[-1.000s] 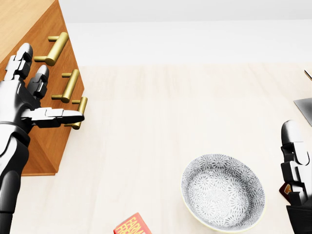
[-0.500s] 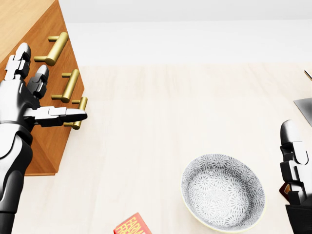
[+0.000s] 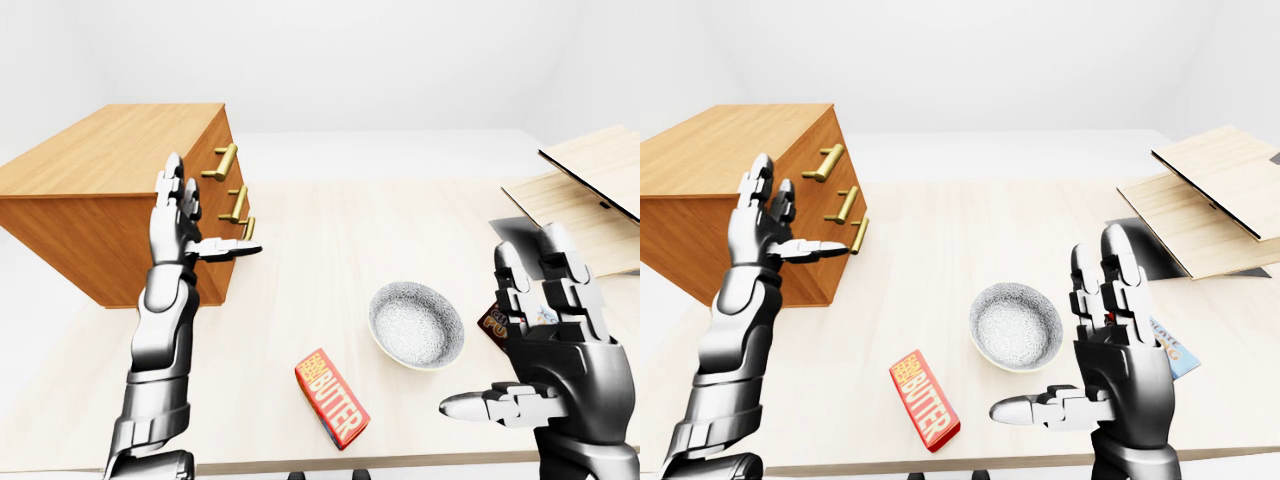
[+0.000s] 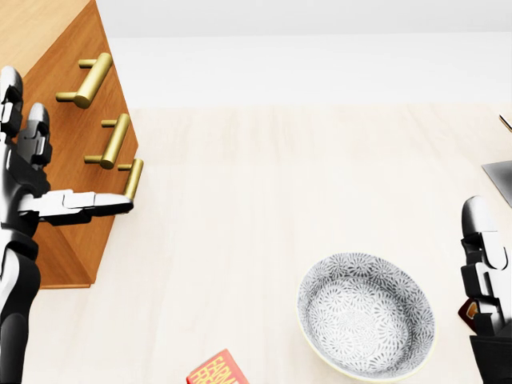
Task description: Close the top drawer of the cabinet and put the bowl on top of it.
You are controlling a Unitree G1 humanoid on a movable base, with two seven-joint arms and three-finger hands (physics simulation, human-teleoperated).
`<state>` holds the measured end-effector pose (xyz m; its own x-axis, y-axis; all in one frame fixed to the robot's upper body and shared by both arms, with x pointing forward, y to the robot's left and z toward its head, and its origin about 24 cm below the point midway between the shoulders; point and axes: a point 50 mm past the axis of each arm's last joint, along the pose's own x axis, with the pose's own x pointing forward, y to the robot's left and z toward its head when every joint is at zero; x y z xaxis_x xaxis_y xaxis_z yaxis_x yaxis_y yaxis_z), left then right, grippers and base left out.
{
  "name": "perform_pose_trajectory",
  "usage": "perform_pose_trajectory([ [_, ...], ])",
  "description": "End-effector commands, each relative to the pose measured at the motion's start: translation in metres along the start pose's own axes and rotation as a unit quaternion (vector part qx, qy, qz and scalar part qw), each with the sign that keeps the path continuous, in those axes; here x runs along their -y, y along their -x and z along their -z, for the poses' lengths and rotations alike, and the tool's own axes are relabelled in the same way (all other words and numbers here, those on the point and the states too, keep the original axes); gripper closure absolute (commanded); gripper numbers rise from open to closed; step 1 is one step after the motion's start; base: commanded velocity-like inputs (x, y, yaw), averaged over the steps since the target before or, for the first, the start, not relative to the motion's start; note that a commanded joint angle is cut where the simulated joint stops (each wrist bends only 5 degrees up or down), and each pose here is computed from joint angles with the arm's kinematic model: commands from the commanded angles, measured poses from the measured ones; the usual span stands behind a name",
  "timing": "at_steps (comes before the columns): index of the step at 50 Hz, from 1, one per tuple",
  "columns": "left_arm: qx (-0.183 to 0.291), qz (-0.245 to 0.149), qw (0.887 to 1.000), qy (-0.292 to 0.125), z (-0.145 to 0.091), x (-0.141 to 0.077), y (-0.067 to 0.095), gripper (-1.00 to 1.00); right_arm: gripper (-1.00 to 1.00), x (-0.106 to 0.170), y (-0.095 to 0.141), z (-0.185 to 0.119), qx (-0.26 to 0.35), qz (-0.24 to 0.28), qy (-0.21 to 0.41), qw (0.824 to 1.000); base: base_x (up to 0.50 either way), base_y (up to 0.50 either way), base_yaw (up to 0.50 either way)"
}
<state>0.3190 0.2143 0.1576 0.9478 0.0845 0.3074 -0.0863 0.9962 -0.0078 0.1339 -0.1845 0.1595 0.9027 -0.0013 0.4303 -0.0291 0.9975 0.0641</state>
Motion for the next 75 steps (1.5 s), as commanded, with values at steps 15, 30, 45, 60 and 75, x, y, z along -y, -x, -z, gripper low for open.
perform_pose_trajectory([
  [15,0.189,0.023,0.981,-0.033,-0.080,0.012,0.071,-1.00,-1.00,0.000,0.000,-0.002,0.005,0.000,0.001,1.000,0.00,0.00,0.00],
  [30,0.197,0.124,0.971,-0.052,-0.092,0.062,0.134,-1.00,-1.00,0.000,0.000,-0.002,0.006,0.001,0.001,1.000,0.00,0.00,0.00],
  [45,0.205,0.153,0.964,-0.071,-0.096,0.098,0.153,-1.00,-1.00,0.003,0.002,-0.007,0.015,0.002,0.001,1.000,0.00,0.00,0.00],
  [60,0.256,0.180,0.934,-0.171,-0.129,0.131,0.165,-1.00,-1.00,0.020,0.007,-0.033,0.074,0.029,0.012,0.997,0.00,0.00,0.00],
  [75,0.287,0.193,0.895,-0.280,-0.155,0.151,0.165,-1.00,-1.00,0.035,0.009,-0.044,0.085,0.050,-0.001,0.995,0.00,0.00,0.00],
])
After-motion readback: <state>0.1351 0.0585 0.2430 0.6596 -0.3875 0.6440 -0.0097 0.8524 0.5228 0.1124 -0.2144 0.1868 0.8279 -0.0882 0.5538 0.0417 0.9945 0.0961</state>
